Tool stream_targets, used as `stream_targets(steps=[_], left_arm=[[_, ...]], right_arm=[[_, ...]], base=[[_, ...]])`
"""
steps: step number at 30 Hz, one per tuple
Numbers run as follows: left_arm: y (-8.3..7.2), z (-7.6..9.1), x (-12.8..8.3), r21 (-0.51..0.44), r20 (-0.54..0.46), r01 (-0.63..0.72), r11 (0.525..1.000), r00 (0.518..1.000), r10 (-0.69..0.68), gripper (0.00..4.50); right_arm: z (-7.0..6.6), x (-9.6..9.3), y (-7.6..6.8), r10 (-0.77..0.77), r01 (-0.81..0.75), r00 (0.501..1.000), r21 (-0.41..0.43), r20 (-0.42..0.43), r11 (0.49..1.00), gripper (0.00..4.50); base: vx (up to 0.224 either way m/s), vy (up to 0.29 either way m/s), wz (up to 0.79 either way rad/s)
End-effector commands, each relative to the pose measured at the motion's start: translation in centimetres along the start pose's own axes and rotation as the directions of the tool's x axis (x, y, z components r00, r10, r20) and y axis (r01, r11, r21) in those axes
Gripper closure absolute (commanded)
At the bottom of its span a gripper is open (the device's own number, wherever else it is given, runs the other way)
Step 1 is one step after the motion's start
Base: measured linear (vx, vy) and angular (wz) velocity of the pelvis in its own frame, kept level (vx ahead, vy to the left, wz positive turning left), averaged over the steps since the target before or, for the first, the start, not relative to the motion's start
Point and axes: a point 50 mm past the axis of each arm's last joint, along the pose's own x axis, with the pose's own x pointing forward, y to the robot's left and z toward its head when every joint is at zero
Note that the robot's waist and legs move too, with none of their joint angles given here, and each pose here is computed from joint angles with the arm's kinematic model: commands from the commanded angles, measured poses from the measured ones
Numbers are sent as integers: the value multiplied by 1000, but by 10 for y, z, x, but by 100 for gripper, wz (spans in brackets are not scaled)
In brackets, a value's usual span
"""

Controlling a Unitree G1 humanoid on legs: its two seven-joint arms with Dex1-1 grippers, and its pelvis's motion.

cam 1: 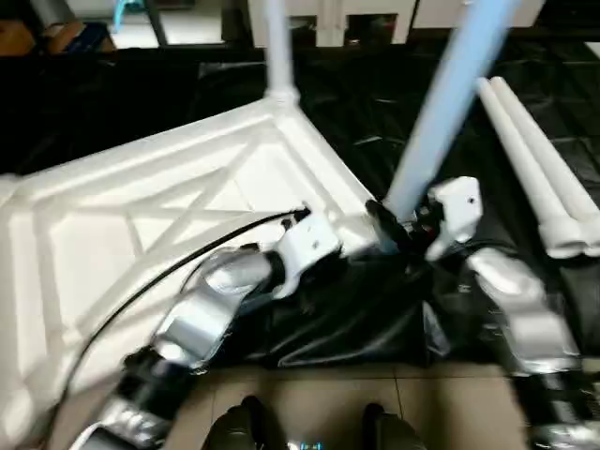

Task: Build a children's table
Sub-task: Insert table leg to table base, then rotate leg to tighten

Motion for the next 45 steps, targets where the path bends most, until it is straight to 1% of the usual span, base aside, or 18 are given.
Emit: stream_targets(steps=[1,7,8,11,16,17,19,23,28,34,37,38,39,41,42,43,44,45], left_arm=[[-19,-5,-3,14,19,162,987,987,-162,450],[-17,-10,-10,31,7,176,984,984,-176,450],[-17,-10,-10,31,7,176,984,984,-176,450],[-16,-12,-12,38,3,175,984,984,-176,450],[-16,-12,-13,38,2,177,983,984,-178,450],[-16,-12,-13,39,2,177,983,984,-177,450],[-16,-13,-14,39,1,178,983,984,-178,450],[-17,-14,-15,38,-2,181,983,983,-182,450],[-18,-14,-14,37,-2,189,981,982,-189,450],[-19,-14,-13,34,-3,194,980,981,-194,450],[-19,-15,-11,27,-17,178,984,984,-178,450],[-17,-16,-5,9,-31,140,990,990,-140,450],[-17,-16,-5,9,-31,140,990,990,-140,450],[-14,-13,2,-3,-30,95,995,995,-95,450],[-10,-8,9,-30,-30,40,999,999,-41,450],[-10,-8,10,-34,-30,33,999,999,-34,450],[-4,-1,21,-93,-48,-49,994,998,45,450],[-3,1,26,-121,-63,-82,989,995,75,450]], right_arm=[[15,-22,-14,89,-89,996,-23,7,996,52],[23,-37,-18,229,-229,973,13,-14,973,52],[23,-37,-18,229,-229,973,13,-14,973,66],[18,-41,-17,303,-300,953,97,-18,949,84],[10,-44,-11,370,-359,928,150,-52,921,131],[9,-44,-10,375,-363,925,154,-56,919,131],[8,-46,-10,384,-371,921,164,-61,914,162],[7,-48,-10,397,-380,916,181,-67,907,194],[4,-47,-10,368,-351,927,184,-70,918,232],[0,-46,-9,348,-329,934,187,-79,926,241],[-5,-42,-9,295,-272,950,191,-102,943,242],[-16,-36,-13,189,-160,970,182,-154,970,242],[-16,-36,-13,189,-160,970,182,-154,970,243],[-27,-29,-17,63,-27,979,184,-194,983,245],[-35,-22,-21,-57,103,975,213,-214,972,245],[-36,-21,-22,-71,119,974,217,-217,969,247],[-48,-11,-27,-242,308,935,255,-259,917,247],[-53,-7,-29,-304,378,911,266,-280,887,249]], base=[[69,-18,4],[46,4,-1],[0,0,0],[0,0,0],[0,0,0],[0,0,0],[0,0,0],[0,0,0],[0,0,0],[0,0,0],[0,0,0],[0,0,0],[0,0,0],[0,0,0],[0,0,0],[0,0,0],[0,0,0],[-54,14,-14]])
